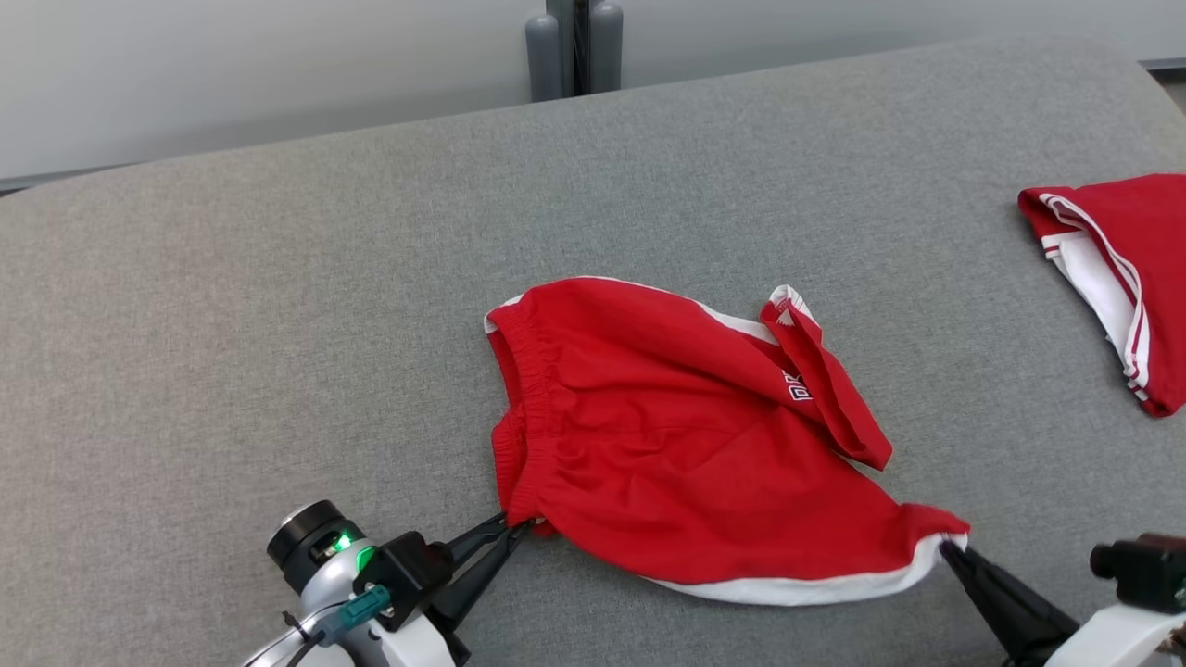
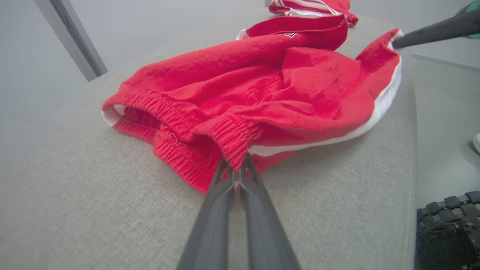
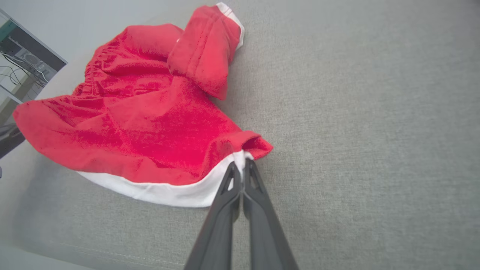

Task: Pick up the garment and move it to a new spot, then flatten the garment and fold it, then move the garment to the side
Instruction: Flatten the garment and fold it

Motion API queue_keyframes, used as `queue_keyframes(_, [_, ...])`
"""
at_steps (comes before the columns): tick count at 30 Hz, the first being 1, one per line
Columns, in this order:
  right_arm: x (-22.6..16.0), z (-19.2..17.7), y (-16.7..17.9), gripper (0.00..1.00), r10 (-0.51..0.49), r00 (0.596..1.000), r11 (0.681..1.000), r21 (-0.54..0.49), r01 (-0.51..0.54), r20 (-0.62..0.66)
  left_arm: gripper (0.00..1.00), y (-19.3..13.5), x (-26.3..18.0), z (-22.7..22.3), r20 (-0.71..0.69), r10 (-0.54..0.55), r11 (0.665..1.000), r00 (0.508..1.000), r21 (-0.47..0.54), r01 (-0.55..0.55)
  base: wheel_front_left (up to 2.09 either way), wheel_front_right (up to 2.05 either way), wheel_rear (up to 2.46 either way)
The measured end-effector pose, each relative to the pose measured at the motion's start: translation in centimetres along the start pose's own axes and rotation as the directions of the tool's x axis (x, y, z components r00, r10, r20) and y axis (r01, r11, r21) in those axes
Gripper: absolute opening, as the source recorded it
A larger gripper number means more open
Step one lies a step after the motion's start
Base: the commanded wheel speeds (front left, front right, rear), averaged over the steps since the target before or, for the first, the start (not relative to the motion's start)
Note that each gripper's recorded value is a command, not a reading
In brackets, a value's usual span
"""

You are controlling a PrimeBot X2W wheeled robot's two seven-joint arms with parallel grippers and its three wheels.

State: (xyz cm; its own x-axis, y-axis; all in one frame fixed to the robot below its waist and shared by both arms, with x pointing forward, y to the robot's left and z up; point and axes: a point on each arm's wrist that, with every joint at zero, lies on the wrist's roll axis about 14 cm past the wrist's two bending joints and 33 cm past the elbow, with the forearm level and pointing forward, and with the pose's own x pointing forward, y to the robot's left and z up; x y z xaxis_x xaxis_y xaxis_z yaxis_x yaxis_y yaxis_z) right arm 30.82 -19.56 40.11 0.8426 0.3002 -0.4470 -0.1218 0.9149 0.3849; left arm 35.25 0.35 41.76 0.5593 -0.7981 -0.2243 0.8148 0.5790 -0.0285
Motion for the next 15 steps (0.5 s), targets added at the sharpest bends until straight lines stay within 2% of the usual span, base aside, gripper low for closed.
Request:
queue_keyframes(4, [0.0, 2.6, 0.7, 0.0, 0.029, 0.997, 0.999, 0.041, -0.032, 0.078, 0.0, 0.2, -0.5, 0.4, 0.008, 0.013, 1.0, 1.0, 0.0, -0.013, 0.0, 0.0, 0.0])
queue_keyframes(8, [-0.4, 6.1, 0.8, 0.0, 0.053, 0.986, 0.998, 0.011, -0.055, 0.157, 0.0, 0.3, -0.7, 2.4, 0.075, 0.044, 0.997, 0.996, -0.072, -0.038, 0.0, 0.0, 0.0])
queue_keyframes(13, [-0.8, 10.7, 2.7, 0.0, 0.124, 0.952, 0.991, 0.011, -0.133, 0.28, 0.0, 0.0, -1.2, 5.2, 0.154, 0.051, 0.987, 0.987, -0.156, -0.027, 0.0, 0.0, 0.0])
queue_keyframes(15, [-1.2, 13.5, 3.4, 0.0, 0.153, 0.926, 0.987, -0.011, -0.158, 0.345, 0.0, 0.5, -1.7, 7.0, 0.194, 0.064, 0.981, 0.979, -0.194, -0.026, 0.0, 0.0, 0.0])
